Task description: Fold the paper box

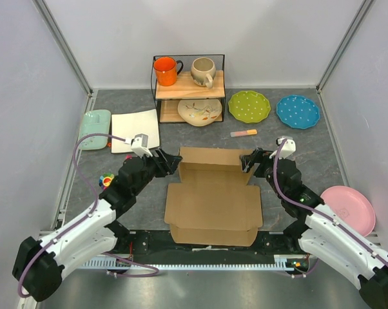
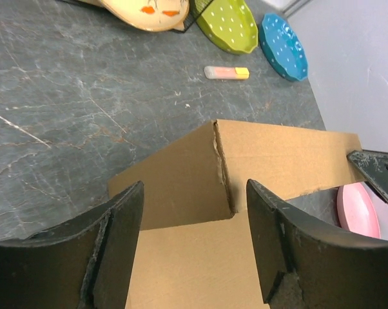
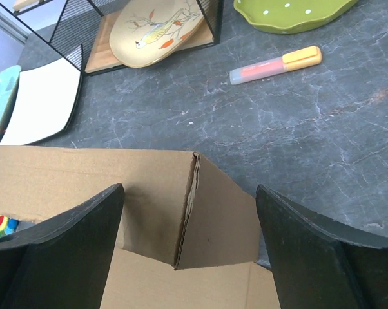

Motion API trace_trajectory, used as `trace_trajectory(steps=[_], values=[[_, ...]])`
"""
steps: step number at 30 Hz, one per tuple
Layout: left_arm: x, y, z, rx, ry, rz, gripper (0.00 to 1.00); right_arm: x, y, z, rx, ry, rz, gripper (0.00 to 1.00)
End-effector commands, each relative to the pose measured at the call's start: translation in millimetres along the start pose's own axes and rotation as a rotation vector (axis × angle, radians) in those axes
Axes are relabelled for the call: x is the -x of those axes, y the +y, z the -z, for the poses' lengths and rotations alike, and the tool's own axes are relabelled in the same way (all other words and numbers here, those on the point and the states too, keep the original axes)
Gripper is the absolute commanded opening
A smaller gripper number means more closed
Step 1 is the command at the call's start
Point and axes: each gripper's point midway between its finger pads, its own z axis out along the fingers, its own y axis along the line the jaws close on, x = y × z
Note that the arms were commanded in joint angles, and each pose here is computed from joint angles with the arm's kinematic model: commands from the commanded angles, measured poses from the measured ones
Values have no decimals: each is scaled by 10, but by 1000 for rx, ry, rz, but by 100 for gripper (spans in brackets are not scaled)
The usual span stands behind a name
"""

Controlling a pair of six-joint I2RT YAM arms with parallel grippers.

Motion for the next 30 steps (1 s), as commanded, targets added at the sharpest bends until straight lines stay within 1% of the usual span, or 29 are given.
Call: trace_trajectory(steps=[1, 2, 4, 7, 10, 12, 13, 15, 17, 21, 26, 27, 28, 30], values=[[301, -26, 130, 26, -85, -19, 71, 119, -57, 99, -53, 19, 52, 92], [326, -28, 175, 22, -99, -17, 72, 162, -52, 132, -53, 13, 58, 94], [326, 1, 229, 29, -105, -20, 72, 299, -9, 185, -47, -14, 54, 95], [288, 97, 302, 45, -124, -18, 72, 350, 41, 304, -14, -12, 62, 96], [123, 307, 345, 82, -127, -11, 72, 246, -45, 439, -12, 7, 61, 97], [80, 322, 373, 63, -141, 20, 71, 128, -151, 525, -24, 22, 61, 97], [-56, 415, 366, 71, -122, 28, 69, 65, -100, 546, 8, 38, 54, 97], [-119, 381, 361, 29, -124, 61, 68, 43, -55, 526, 17, 49, 43, 97], [-235, 401, 350, 13, -111, 63, 66, -100, -121, 451, -28, 111, 69, 96], [-323, 351, 332, -20, -121, -1, 65, -326, -207, 365, -67, 169, 82, 95], [-334, 308, 262, -15, -129, -50, 65, -325, -366, 235, -179, 154, 108, 92], [-271, 236, 248, -33, -150, -56, 65, -336, -391, 214, -195, 157, 114, 91], [-307, 246, 213, -18, -140, -74, 65, -358, -408, 169, -211, 161, 119, 92], [-236, 160, 178, -24, -151, -101, 65, -360, -382, 131, -207, 162, 115, 91]])
